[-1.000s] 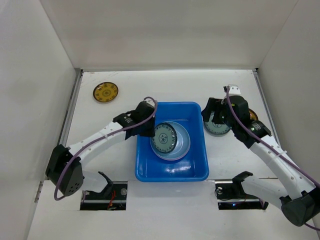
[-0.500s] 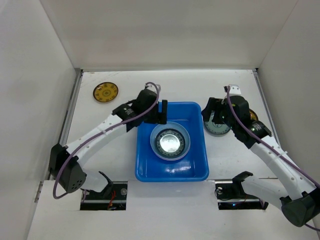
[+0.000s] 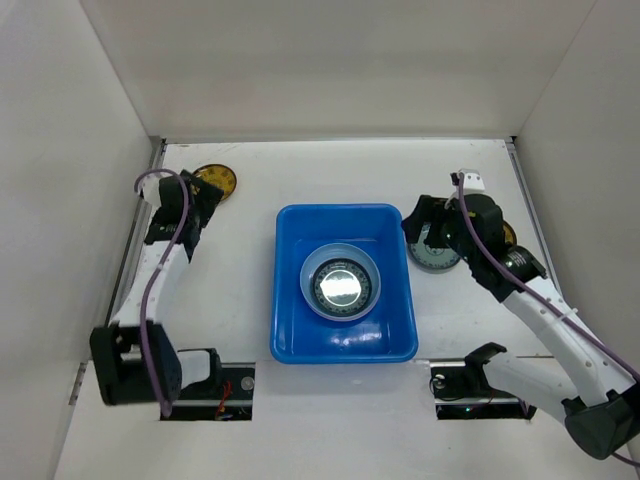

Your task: Place the plates into the plastic bin on the countertop

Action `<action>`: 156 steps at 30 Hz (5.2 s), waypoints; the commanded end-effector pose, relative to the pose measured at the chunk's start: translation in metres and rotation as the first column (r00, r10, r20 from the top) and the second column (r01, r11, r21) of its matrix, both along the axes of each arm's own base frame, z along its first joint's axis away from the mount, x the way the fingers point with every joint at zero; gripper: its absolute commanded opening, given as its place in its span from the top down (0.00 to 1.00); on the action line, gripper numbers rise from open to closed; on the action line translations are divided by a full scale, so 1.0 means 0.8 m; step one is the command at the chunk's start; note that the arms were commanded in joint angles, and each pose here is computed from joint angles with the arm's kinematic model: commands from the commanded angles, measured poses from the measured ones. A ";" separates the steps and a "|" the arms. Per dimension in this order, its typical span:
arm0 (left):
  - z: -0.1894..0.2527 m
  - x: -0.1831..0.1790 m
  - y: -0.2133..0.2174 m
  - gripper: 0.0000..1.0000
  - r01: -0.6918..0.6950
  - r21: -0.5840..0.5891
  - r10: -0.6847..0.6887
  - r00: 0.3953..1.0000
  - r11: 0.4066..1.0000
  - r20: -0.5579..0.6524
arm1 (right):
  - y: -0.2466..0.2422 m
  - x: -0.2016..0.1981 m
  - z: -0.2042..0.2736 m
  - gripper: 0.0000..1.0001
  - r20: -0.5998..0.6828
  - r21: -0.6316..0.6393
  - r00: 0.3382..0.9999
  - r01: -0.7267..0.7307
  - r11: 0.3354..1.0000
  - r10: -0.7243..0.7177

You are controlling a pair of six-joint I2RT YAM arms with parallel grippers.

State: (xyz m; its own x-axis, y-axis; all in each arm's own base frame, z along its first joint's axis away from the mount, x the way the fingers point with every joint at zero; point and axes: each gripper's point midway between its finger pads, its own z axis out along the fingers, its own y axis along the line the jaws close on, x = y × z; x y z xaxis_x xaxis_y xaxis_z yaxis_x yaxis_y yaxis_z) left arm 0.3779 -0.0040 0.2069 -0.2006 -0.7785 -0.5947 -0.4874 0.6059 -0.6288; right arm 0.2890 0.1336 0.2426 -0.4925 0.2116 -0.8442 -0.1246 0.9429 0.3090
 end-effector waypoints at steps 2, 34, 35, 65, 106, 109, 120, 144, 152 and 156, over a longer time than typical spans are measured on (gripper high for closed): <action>-0.052 0.039 0.023 0.14 -0.119 -0.263 0.132 0.991 0.957 0.033 | 0.007 0.002 0.026 0.14 0.080 0.057 0.997 -0.018 0.998 0.013; -0.224 0.181 0.093 0.68 -0.388 -0.463 0.367 0.920 0.797 -0.141 | -0.055 0.045 0.027 0.14 0.067 0.063 0.984 0.164 0.984 -0.168; -0.229 0.181 0.094 0.77 -0.400 -0.472 0.375 0.914 0.785 -0.151 | -0.056 0.045 0.025 0.14 0.062 0.065 0.983 0.169 0.984 -0.173; 0.072 0.088 -0.225 1.00 0.566 -0.276 -0.521 0.824 0.777 0.224 | -0.091 0.048 0.052 0.15 0.089 0.167 0.951 0.279 0.946 -0.297; -0.091 -0.189 -0.311 0.44 0.904 0.282 -0.691 0.428 0.322 -0.582 | -0.085 -0.009 0.006 0.15 0.001 0.222 0.944 0.323 0.920 -0.331; -0.062 -0.188 -0.317 0.19 0.887 0.327 -0.713 0.457 0.325 -0.531 | -0.093 -0.006 -0.010 0.15 -0.055 0.245 0.924 0.381 0.892 -0.379; 0.087 -0.177 -0.273 0.00 0.753 0.413 -0.771 0.615 0.512 -0.166 | -0.119 -0.007 -0.151 0.17 -0.457 0.305 0.732 0.662 0.685 -0.504; 0.085 -0.193 -0.144 0.00 0.599 0.329 -0.624 0.781 0.730 -0.038 | -0.118 0.014 -0.245 0.32 -0.648 0.408 0.586 0.807 0.428 -0.487; 0.083 -0.196 -0.134 0.00 0.585 0.320 -0.604 0.795 0.745 -0.049 | -0.123 0.031 -0.259 0.54 -0.670 0.414 0.563 0.824 0.387 -0.484; 0.078 -0.199 -0.130 0.00 0.583 0.315 -0.596 0.800 0.749 -0.063 | -0.120 0.040 -0.263 0.82 -0.679 0.420 0.563 0.824 0.381 -0.470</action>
State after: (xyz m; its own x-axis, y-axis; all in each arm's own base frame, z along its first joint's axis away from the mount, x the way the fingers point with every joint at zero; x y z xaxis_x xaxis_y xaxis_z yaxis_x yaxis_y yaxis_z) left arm 0.2222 -0.1108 0.2651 -0.5389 -0.2758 -0.7959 0.0555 0.9312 -0.3603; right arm 0.3047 0.0394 0.0237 -0.1763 0.9802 -0.0904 0.7522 0.1934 0.6300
